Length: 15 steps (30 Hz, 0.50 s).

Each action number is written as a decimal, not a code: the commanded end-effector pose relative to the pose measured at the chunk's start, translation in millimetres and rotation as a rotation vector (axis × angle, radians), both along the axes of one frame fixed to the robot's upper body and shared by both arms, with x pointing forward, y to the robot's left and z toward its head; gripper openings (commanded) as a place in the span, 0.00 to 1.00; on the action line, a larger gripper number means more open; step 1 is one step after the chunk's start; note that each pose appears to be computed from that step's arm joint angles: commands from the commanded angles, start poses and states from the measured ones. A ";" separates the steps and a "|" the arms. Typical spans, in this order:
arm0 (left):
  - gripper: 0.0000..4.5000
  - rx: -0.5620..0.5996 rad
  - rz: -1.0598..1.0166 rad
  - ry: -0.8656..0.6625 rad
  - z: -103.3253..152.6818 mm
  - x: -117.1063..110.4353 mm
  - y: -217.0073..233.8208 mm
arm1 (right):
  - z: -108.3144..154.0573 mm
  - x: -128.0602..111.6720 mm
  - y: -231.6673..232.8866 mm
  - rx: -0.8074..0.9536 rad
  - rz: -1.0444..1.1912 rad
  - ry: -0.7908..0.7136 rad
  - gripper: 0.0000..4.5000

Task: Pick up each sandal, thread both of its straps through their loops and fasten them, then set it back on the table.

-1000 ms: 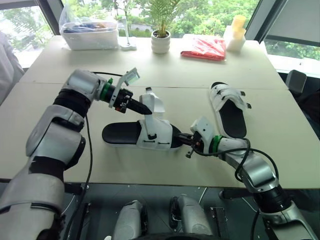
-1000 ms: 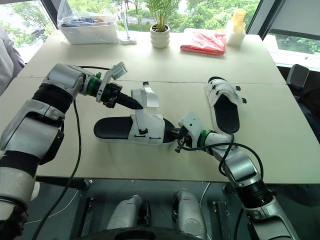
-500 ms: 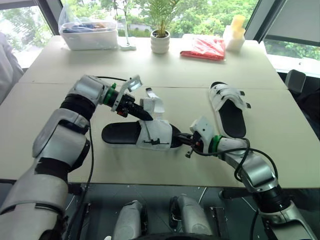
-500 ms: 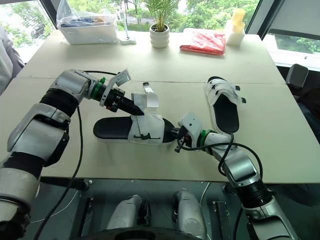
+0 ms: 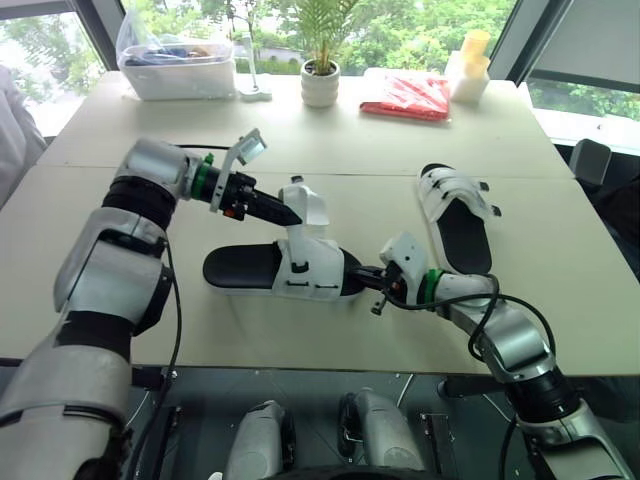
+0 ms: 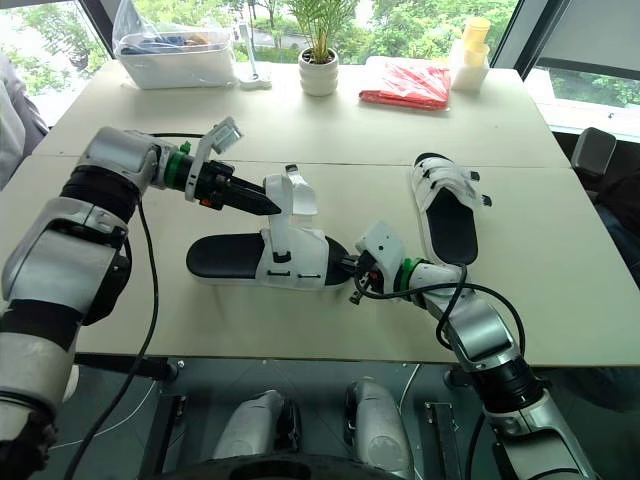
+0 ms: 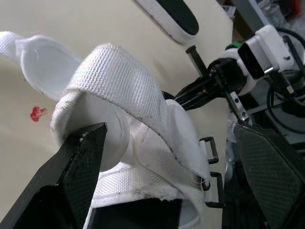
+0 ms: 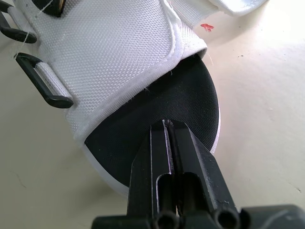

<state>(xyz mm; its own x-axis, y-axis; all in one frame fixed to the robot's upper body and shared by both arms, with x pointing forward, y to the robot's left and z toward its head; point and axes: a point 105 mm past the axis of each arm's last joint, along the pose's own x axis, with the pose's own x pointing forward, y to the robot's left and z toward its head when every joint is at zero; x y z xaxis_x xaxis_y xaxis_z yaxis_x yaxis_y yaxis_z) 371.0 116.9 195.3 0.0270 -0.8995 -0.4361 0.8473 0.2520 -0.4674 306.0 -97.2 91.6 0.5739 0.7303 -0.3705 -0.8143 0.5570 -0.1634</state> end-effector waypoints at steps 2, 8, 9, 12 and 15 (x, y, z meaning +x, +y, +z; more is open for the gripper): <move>0.96 -0.064 -0.020 0.043 7.9 -14.6 -1.9 | -20.0 -2.7 -5.6 -0.032 -0.030 0.081 0.00; 0.96 -0.057 0.053 0.091 -13.3 -24.3 -11.3 | -20.2 -3.5 -5.5 -0.027 -0.031 0.083 0.00; 0.96 -0.062 0.062 0.104 -14.3 -26.1 -12.7 | -20.1 -3.6 -5.4 -0.027 -0.031 0.083 0.00; 0.96 -0.059 0.065 0.089 -27.3 -35.1 -21.1 | -19.3 -3.2 -4.4 -0.023 -0.030 0.082 0.00; 0.91 -0.070 0.107 0.058 -31.8 -34.2 -25.3 | -19.0 -2.9 -4.7 -0.024 -0.031 0.081 0.00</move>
<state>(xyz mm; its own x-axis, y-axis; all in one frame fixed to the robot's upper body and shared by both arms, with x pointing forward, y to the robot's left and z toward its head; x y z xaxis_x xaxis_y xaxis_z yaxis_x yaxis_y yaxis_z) 337.8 99.6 154.0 0.0938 -0.9100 -0.4038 0.7647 0.3256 -0.5561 306.0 -98.8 90.4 0.5768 0.7257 -0.3750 -0.8106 0.5654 -0.1527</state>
